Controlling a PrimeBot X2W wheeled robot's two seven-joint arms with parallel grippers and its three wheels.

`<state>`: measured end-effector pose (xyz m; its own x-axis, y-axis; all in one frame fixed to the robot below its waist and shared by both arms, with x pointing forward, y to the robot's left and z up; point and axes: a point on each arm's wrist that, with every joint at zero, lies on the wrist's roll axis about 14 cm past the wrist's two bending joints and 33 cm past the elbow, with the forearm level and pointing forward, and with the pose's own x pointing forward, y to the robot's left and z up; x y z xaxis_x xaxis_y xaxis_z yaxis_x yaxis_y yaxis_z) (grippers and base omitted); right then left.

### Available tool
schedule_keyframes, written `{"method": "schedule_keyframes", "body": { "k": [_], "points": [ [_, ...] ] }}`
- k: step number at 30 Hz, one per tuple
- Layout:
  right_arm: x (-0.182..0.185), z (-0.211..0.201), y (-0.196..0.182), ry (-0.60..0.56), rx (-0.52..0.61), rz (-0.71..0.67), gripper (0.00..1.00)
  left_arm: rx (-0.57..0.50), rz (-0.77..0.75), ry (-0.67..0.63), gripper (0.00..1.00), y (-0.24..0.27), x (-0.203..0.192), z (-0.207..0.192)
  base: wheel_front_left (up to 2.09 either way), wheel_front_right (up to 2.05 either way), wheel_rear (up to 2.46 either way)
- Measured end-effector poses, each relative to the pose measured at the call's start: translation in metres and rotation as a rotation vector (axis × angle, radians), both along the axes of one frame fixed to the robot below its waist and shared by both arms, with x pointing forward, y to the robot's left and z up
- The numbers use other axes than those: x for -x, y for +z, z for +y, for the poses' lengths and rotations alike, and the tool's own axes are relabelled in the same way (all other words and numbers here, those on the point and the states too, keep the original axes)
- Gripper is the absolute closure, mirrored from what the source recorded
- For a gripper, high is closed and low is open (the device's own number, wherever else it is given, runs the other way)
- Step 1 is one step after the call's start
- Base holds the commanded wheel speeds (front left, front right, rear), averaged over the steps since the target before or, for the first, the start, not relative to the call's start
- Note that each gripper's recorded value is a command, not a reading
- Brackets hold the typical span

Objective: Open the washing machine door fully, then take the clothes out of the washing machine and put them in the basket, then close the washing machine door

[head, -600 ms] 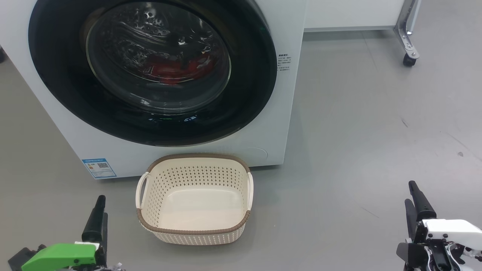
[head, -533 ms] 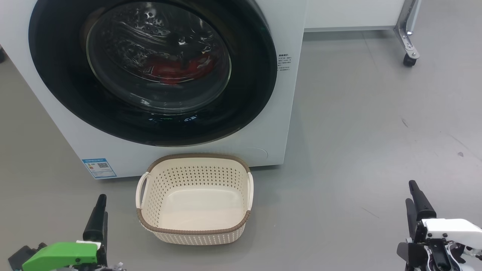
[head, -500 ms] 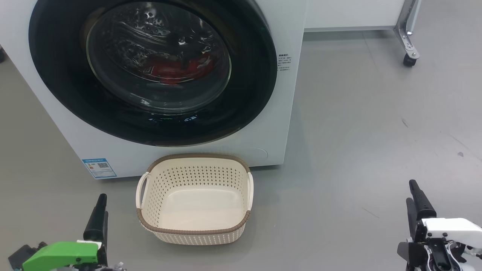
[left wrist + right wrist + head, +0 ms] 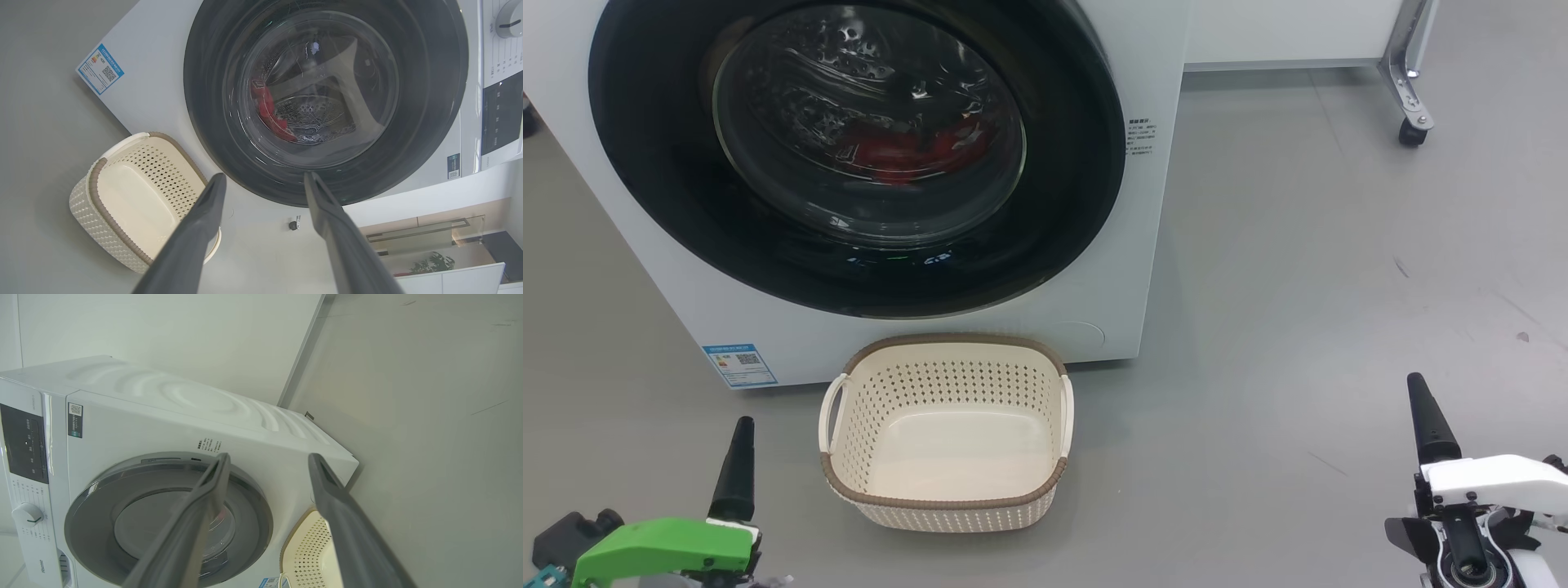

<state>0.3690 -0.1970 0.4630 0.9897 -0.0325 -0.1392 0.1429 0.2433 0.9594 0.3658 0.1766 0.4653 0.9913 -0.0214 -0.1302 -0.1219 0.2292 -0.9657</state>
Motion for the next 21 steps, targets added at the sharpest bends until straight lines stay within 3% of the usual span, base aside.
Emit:
{"method": "schedule_keyframes", "body": {
  "k": [11, 21],
  "points": [
    [-0.0043, -0.0039, 0.0019, 0.038, 0.254, 0.01, 0.0, -0.285, -0.03, -0.061, 0.0, 0.0058, -0.0044, -0.0013, 0.0, 0.0, 0.0],
    [-0.0085, 0.0008, 0.0032, 0.109, 0.558, 0.017, 0.0, -0.542, -0.037, -0.122, 0.0, 0.0046, -0.0054, -0.0091, 0.0, 0.0, 0.0]
  ]
}}
